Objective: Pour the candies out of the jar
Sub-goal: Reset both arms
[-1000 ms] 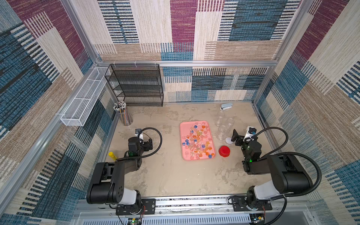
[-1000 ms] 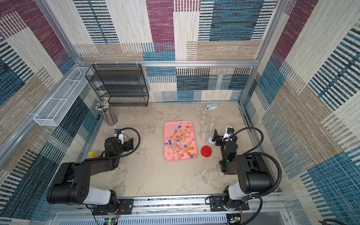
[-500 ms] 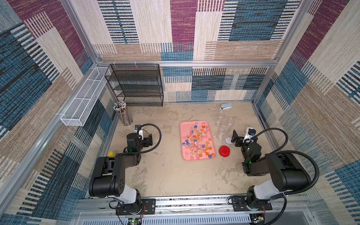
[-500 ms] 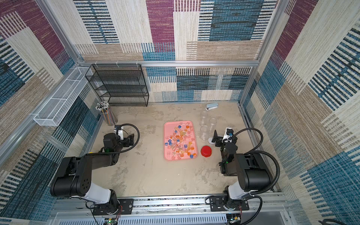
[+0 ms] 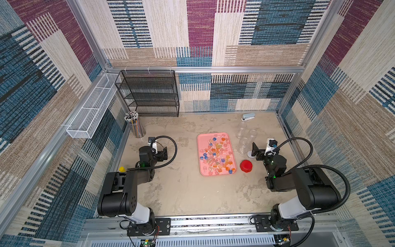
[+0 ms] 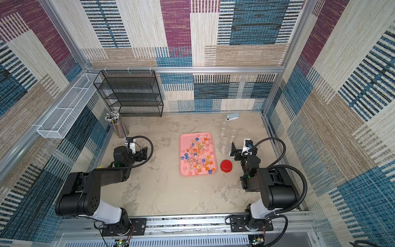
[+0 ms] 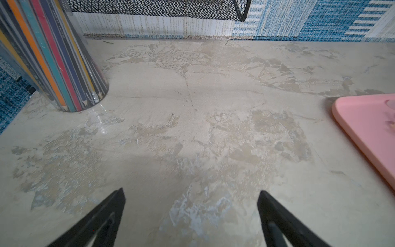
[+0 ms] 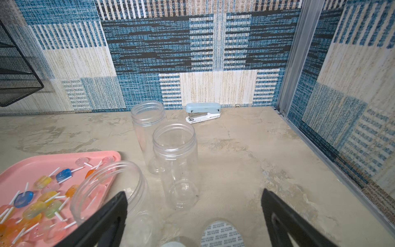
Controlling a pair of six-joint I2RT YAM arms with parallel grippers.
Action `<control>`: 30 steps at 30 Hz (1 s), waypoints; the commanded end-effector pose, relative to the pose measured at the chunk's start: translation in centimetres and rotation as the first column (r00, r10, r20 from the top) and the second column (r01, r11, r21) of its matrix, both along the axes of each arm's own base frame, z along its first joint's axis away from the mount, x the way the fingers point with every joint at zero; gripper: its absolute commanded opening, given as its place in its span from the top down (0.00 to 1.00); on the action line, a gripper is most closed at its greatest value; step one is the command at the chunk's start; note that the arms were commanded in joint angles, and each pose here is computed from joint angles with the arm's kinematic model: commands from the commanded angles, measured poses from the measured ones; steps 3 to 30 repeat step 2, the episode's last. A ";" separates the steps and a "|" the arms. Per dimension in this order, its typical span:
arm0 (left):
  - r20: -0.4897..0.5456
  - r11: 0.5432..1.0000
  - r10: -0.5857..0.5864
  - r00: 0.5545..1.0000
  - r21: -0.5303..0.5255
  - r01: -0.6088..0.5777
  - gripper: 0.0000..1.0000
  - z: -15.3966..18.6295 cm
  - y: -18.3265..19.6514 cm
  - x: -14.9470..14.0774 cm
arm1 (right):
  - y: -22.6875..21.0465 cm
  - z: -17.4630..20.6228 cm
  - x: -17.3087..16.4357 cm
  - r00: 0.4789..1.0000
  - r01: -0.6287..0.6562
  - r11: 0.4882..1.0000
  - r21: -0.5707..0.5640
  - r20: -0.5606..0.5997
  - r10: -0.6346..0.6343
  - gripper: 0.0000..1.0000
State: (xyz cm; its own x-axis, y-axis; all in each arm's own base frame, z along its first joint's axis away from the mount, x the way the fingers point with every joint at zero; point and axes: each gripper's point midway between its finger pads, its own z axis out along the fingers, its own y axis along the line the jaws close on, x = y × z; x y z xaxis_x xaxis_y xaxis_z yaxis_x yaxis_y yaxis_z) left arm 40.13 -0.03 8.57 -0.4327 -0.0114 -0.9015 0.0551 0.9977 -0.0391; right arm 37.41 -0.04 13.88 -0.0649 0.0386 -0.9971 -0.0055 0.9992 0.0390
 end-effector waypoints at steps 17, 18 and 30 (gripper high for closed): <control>0.019 1.000 -0.022 1.000 0.013 0.022 0.01 0.5 -0.2 0.1 | 0.1 0.5 0.1 1.000 -0.008 1.000 -0.014 0.019 0.008 0.00; 0.019 1.000 -0.022 1.000 0.013 0.022 0.01 0.5 -0.2 0.1 | 0.1 0.5 0.1 1.000 -0.008 1.000 -0.014 0.019 0.008 0.00; 0.019 1.000 -0.022 1.000 0.013 0.022 0.01 0.5 -0.2 0.1 | 0.1 0.5 0.1 1.000 -0.008 1.000 -0.014 0.019 0.008 0.00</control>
